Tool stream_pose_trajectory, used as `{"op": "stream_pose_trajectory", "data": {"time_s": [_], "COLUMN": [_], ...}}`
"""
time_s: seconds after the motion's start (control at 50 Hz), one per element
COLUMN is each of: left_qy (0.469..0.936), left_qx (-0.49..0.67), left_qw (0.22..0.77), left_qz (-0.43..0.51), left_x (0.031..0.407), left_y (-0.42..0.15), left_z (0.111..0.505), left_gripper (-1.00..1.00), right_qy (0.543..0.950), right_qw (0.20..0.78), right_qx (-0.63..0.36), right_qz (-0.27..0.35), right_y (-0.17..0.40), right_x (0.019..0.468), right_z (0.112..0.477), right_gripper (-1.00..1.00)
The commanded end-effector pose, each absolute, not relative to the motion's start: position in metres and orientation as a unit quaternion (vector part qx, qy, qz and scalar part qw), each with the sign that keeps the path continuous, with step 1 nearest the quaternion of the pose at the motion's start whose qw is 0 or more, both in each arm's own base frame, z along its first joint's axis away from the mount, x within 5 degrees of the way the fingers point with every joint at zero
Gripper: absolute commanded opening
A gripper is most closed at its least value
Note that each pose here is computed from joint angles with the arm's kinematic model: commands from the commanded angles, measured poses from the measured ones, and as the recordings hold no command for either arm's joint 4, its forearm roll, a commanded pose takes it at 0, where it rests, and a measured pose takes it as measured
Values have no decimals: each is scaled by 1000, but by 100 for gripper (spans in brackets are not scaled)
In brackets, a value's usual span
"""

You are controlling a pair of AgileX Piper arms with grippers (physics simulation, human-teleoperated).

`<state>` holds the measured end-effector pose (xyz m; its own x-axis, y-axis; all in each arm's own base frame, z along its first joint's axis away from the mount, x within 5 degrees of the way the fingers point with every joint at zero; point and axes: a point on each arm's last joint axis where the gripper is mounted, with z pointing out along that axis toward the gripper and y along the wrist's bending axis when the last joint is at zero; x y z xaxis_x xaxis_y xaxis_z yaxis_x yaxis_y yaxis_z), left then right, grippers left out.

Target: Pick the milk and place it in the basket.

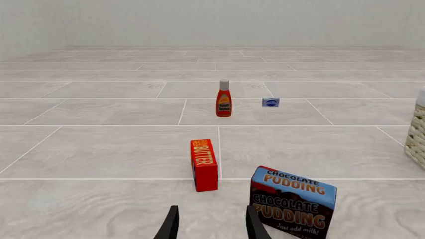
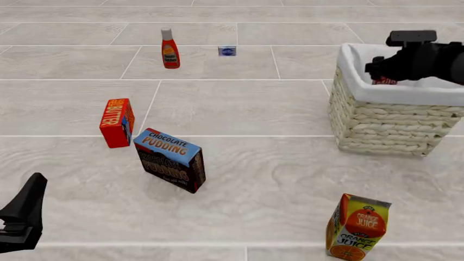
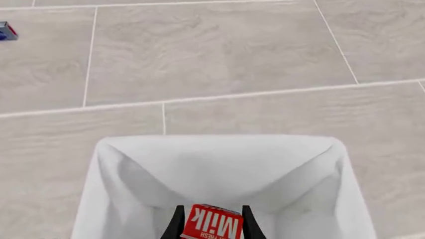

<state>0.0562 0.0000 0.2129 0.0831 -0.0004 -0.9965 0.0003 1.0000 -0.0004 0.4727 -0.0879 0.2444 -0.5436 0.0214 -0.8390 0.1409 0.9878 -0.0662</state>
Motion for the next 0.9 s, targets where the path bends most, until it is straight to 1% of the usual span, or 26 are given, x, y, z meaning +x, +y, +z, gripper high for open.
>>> {"op": "stream_pose_trajectory", "data": {"time_s": [0.02, 0.06, 0.08, 0.34, 0.58, 0.7, 0.9], "left_qy": [677, 677, 677, 677, 677, 677, 677], "left_qx": [0, 0, 0, 0, 0, 0, 0], "left_qw": [736, 736, 736, 736, 736, 736, 736], "left_qz": [0, 0, 0, 0, 0, 0, 0], "left_x": [56, 56, 56, 56, 56, 56, 56], "left_y": [0, 0, 0, 0, 0, 0, 0], "left_z": [213, 213, 213, 213, 213, 213, 213], "left_gripper": [100, 100, 100, 100, 100, 100, 100], "right_qy": [870, 870, 870, 868, 862, 855, 833], "right_qw": [487, 487, 487, 489, 500, 512, 546], "right_qx": [56, 56, 56, 55, 53, 51, 48], "right_qz": [-59, -60, -61, -65, -66, -68, -70], "right_y": [-89, -90, -90, -92, -89, -87, -77], "right_x": [475, 475, 474, 469, 459, 447, 410], "right_z": [250, 249, 249, 256, 271, 283, 311], "right_gripper": [-100, -100, 100, 100, 100, 100, 100]}}
